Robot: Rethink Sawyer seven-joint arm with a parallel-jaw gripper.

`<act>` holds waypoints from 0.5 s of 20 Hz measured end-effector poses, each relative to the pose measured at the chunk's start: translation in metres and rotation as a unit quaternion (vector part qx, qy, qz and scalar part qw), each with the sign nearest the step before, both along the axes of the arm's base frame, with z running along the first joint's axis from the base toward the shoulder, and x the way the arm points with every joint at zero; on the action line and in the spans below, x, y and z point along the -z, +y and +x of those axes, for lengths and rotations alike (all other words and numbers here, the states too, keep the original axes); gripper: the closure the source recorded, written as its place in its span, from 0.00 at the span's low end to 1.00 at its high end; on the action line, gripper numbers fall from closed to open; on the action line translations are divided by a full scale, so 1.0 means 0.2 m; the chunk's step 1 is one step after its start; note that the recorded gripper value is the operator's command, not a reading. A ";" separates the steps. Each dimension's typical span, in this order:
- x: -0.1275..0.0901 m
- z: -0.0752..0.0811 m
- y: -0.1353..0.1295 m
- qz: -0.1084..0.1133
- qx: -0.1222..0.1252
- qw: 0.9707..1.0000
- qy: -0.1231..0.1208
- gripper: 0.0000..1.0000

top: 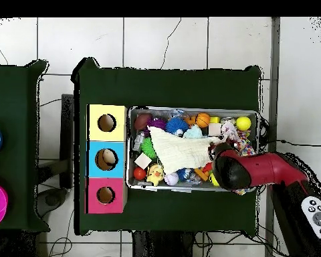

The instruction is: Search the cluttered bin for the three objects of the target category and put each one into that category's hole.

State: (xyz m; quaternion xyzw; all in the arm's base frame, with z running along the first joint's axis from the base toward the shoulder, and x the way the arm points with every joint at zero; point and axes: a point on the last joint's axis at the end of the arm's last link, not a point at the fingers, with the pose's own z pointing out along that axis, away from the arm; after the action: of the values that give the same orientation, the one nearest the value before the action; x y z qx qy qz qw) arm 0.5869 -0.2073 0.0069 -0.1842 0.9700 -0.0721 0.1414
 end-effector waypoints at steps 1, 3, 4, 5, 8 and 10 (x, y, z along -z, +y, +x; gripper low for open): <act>0.00 0.00 -0.01 0.000 0.001 1.000 0.000 0.00; 0.00 0.00 -0.05 -0.002 0.007 1.000 -0.002 0.00; 0.00 0.00 -0.06 -0.002 0.010 1.000 -0.003 0.00; -0.01 -0.01 -0.10 -0.003 0.015 1.000 -0.004 0.00; -0.01 -0.02 -0.17 -0.005 0.026 1.000 -0.007 0.00; -0.01 -0.03 -0.22 -0.006 0.036 0.999 -0.008 0.00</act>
State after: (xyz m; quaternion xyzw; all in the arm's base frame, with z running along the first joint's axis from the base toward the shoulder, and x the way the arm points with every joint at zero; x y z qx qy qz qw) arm 0.5817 -0.2523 0.0087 -0.1493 0.9743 -0.0843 0.1458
